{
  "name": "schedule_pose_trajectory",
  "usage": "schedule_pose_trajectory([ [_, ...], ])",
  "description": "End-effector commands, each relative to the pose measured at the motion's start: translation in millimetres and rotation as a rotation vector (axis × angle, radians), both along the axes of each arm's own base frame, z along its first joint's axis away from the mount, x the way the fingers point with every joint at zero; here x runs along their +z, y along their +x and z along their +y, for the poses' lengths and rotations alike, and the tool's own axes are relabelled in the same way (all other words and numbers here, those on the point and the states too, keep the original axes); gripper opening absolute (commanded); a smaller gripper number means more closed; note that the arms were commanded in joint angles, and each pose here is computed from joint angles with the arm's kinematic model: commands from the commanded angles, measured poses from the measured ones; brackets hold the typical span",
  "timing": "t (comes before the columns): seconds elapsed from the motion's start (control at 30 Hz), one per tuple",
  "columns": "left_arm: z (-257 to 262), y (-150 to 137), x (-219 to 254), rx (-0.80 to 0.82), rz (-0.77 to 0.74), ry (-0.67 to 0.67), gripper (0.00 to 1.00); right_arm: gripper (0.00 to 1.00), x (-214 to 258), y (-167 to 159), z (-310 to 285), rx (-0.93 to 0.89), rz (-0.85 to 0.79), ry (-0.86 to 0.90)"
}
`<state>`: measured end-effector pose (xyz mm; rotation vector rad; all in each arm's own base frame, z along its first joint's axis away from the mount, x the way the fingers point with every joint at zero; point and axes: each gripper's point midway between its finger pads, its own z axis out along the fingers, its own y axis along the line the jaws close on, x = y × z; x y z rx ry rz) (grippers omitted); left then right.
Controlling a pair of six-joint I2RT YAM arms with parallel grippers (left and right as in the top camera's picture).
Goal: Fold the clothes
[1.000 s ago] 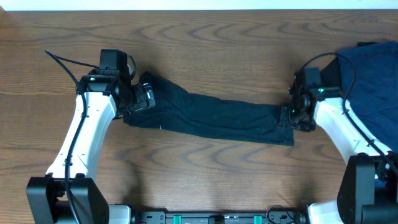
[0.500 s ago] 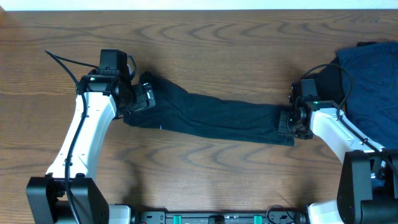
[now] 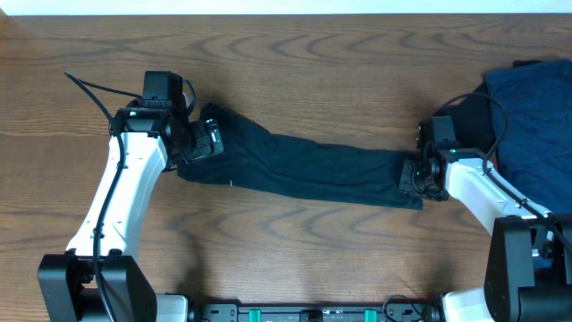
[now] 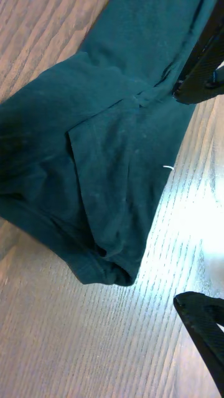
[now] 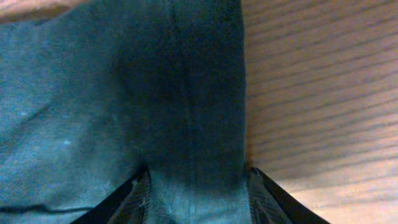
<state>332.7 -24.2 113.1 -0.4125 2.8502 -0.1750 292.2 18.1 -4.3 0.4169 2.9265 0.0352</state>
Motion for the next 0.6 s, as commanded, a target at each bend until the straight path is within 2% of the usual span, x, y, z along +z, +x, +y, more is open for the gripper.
schedule_pose_trajectory([
  [0.0,2,-3,-6,0.006,0.022,0.008,0.98,0.47,-10,-7,-3,-0.013,0.015,-0.004],
  [0.07,2,-3,-6,0.006,0.022,0.008,0.98,0.34,-11,-7,-3,-0.013,0.009,-0.002],
  [0.1,2,-3,-6,0.006,0.022,0.008,0.98,0.17,-11,-6,-3,-0.013,0.008,-0.002],
  [0.13,2,-3,-6,0.006,0.022,0.008,0.98,0.05,-11,-6,-3,-0.013,0.006,-0.002],
  [0.17,2,-3,-6,0.006,0.022,0.008,0.98,0.01,-10,-5,-3,-0.012,0.002,-0.002],
  [0.43,2,-3,-6,0.006,0.022,0.008,0.98,0.01,-2,13,-29,0.022,-0.052,-0.042],
  [0.57,2,-3,-6,0.006,0.022,0.008,0.98,0.01,4,19,-58,-0.036,-0.072,-0.055],
])
